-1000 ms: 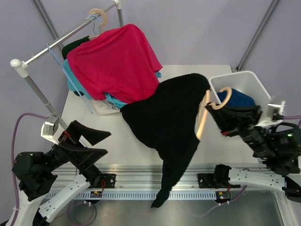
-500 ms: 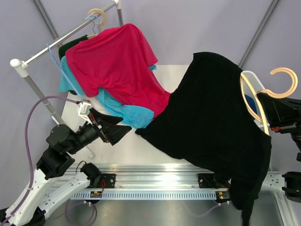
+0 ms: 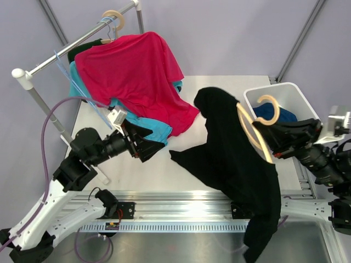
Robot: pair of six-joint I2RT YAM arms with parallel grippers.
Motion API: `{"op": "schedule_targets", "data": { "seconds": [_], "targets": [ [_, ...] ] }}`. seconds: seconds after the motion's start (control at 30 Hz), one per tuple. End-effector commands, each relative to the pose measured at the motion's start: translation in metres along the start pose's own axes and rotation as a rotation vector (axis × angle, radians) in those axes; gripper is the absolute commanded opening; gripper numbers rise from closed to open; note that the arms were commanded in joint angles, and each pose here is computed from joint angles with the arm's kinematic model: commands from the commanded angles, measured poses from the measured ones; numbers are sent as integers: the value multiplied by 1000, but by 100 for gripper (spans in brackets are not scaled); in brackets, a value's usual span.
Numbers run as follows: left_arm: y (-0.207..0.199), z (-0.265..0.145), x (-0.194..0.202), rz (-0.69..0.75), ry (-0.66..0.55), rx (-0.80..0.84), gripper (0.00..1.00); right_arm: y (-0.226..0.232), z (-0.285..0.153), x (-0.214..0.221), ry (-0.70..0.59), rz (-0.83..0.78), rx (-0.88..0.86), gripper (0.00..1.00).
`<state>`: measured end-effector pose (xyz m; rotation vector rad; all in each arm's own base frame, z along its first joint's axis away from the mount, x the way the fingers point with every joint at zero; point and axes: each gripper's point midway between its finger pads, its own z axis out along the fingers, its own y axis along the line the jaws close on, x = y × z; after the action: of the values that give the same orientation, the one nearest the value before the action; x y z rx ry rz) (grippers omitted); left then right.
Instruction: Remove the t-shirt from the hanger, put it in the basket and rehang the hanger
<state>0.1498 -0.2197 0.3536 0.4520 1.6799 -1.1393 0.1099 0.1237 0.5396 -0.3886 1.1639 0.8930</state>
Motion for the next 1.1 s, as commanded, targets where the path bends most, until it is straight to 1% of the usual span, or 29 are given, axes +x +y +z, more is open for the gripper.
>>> {"op": "schedule_targets", "data": {
  "seconds": [0.0, 0.03, 0.1, 0.13, 0.17, 0.23, 0.27, 0.3, 0.37, 0.4, 0.47, 0.5, 0.6, 0.83, 1.0, 1.07],
  "targets": [
    [-47, -6, -52, 210, -85, 180, 99, 25, -4, -2, -27, 78, -131, 0],
    [-59, -12, -67, 244, -108, 202, 99, 33, -7, 1, -20, 108, -179, 0],
    [-66, -9, -76, 313, -106, 233, 99, 44, -9, 14, 6, 135, -230, 0],
    [-77, -14, -91, 350, -136, 255, 99, 54, -11, 18, 20, 168, -281, 0],
    [-77, -8, -94, 393, -131, 267, 99, 60, -10, 33, 50, 175, -303, 0],
    [-95, -13, -104, 447, -138, 341, 99, 69, -12, 40, 62, 215, -344, 0],
    [-96, -4, -100, 466, -104, 371, 99, 72, -11, 48, 69, 224, -359, 0],
    [-112, -11, -100, 491, -87, 463, 99, 75, -11, 57, 88, 242, -370, 0],
    [-119, -8, -93, 499, -39, 533, 99, 83, -14, 61, 96, 257, -415, 0],
    [-123, -4, -85, 488, 7, 599, 99, 87, -15, 61, 93, 269, -436, 0],
    [-128, -1, -79, 468, 47, 656, 99, 90, -13, 69, 106, 274, -442, 0],
    [-129, 4, -69, 445, 96, 711, 99, 91, -12, 70, 105, 277, -448, 0],
    [-129, 7, -48, 421, 169, 802, 99, 93, -10, 75, 112, 281, -453, 0],
    [-119, 21, -12, 395, 260, 867, 99, 94, -5, 81, 116, 276, -448, 0],
    [-127, 28, -2, 408, 280, 923, 99, 95, -2, 86, 122, 278, -444, 0],
    [-138, 26, 0, 414, 287, 968, 96, 96, -1, 88, 124, 281, -448, 0]
  ]
}}
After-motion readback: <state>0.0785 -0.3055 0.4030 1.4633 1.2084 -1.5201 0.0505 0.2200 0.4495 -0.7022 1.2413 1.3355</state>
